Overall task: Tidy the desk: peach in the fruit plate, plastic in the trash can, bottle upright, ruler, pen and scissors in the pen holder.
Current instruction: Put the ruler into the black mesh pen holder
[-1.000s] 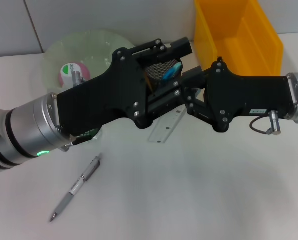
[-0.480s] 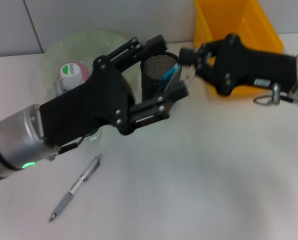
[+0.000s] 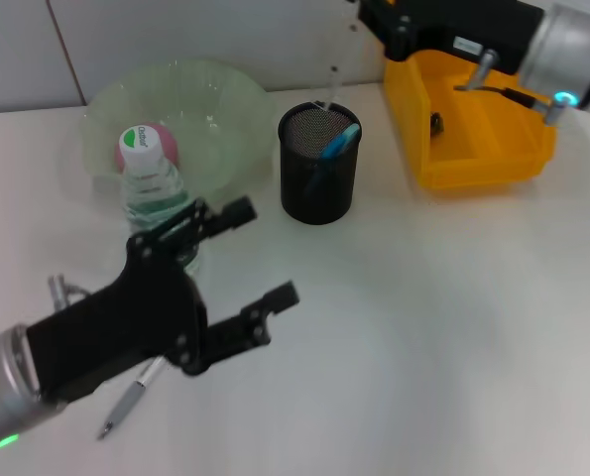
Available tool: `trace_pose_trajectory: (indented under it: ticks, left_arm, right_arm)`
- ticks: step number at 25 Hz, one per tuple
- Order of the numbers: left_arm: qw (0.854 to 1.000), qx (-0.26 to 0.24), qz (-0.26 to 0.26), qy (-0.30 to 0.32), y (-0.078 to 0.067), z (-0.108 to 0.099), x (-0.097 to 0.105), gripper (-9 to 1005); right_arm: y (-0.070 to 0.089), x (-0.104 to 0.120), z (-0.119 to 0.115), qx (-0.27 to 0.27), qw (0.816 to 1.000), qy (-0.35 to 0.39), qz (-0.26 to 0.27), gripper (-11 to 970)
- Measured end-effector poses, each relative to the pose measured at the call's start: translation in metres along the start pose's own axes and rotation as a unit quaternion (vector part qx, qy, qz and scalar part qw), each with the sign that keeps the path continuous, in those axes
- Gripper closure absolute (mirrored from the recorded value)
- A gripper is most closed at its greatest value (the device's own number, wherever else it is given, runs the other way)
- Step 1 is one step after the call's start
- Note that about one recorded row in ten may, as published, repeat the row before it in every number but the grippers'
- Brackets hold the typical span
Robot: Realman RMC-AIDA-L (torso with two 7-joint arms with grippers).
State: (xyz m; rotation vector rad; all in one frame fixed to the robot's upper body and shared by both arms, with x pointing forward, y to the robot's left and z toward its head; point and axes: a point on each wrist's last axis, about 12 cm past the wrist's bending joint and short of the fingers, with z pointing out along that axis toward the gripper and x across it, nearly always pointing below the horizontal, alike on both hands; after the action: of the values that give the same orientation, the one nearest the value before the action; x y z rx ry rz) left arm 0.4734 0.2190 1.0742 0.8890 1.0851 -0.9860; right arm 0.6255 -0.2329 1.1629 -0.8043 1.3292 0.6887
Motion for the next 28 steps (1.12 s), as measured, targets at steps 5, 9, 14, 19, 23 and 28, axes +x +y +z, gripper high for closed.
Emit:
trace_pose_trajectory:
  ticks: [5,9,14,19,23,28]
  left_arm:
    - [1.000,-0.012,-0.007,0.006,-0.009,-0.012,0.004,213]
    - [1.000,-0.011,-0.012,0.004,-0.010,-0.015,0.003,213]
    - [1.000,-0.009,-0.024,0.000,-0.008,-0.017,0.000,213]
    - [0.999,-0.015,-0.029,-0.004,-0.004,-0.018,-0.002,213]
    - [0.999,-0.017,-0.041,-0.006,-0.002,-0.018,-0.003,213]
    - [0.999,-0.021,-0.043,-0.006,-0.001,-0.018,-0.003,213]
  right_arm:
    - [0.008,-0.001,0.015,-0.023,1.000,0.001,-0.016,958]
    - [0.011,0.000,0.016,-0.033,0.999,0.009,-0.033,957]
    - [0.009,-0.001,0.011,-0.026,0.998,0.007,-0.053,957]
    - [0.005,-0.006,0.005,-0.014,0.998,-0.001,-0.068,957]
    - [0.001,-0.005,0.003,0.000,0.998,0.002,-0.062,957]
    - [0.001,0.007,0.006,0.017,0.998,0.023,-0.051,957]
